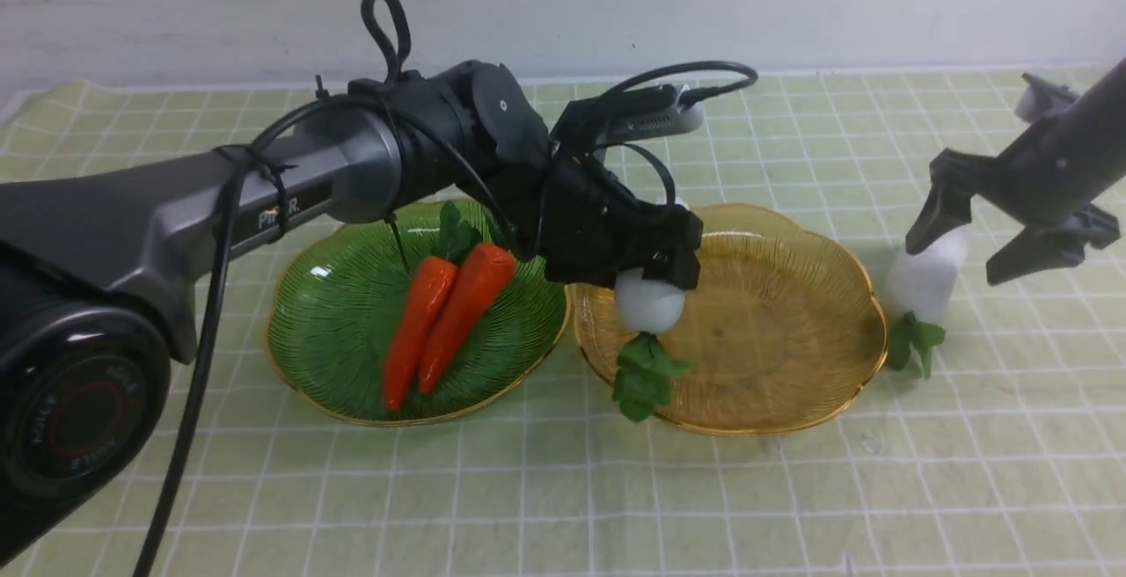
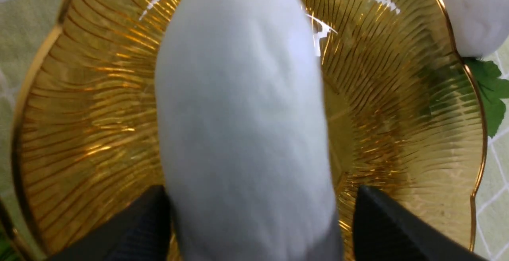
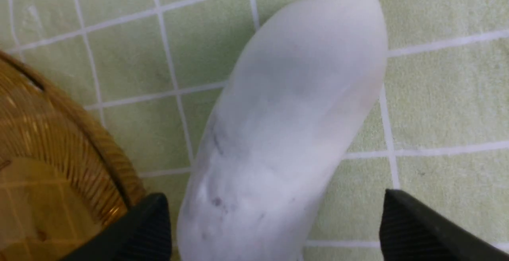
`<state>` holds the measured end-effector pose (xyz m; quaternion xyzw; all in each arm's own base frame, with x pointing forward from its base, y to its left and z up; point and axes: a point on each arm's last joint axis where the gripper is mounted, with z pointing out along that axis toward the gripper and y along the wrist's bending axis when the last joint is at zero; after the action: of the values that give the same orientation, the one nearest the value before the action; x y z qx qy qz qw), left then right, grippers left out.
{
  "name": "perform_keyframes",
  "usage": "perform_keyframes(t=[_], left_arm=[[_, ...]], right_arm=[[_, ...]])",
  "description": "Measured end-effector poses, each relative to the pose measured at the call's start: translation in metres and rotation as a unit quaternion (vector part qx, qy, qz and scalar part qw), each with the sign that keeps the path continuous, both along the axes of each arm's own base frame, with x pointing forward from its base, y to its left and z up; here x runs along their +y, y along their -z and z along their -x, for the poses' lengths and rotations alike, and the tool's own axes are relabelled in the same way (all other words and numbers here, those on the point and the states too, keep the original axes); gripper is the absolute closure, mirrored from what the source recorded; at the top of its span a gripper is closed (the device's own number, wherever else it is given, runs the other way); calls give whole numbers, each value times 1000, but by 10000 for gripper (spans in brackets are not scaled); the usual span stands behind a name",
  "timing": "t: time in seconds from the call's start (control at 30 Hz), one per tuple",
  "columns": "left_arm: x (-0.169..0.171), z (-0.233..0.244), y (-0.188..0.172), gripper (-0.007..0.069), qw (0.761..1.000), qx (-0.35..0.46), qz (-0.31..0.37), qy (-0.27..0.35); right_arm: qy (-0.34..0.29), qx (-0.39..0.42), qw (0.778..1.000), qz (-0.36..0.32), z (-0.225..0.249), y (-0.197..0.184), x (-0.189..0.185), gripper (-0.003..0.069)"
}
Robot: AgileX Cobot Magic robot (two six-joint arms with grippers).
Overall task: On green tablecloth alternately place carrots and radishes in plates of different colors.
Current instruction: 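Pick up the white radish and place it on the plate, then place the white radish on the plate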
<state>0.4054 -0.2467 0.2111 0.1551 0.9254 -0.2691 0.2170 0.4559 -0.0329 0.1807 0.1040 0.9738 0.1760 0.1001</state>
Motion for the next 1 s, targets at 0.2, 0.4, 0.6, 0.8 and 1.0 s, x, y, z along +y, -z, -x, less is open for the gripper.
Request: perform_keyframes(t=[0.2, 0.4, 0.6, 0.8, 1.0], left_arm=[[0, 0, -4, -3, 1000, -2, 2, 2], [22, 6, -67, 374, 998, -26, -40, 28], [63, 30, -145, 619, 993, -89, -84, 3], [82, 75, -202, 633, 988, -130, -86, 10], [105, 119, -228, 633, 984, -142, -104, 13]], right_arm=[[9, 2, 1000, -17, -6, 18, 2, 32], [4, 1, 1000, -14, -4, -4, -9, 203], [-3, -94, 995, -41, 9, -89, 5, 203], [-134, -128, 982, -23, 23, -116, 87, 203], [-190, -73, 978, 34, 19, -75, 128, 199]])
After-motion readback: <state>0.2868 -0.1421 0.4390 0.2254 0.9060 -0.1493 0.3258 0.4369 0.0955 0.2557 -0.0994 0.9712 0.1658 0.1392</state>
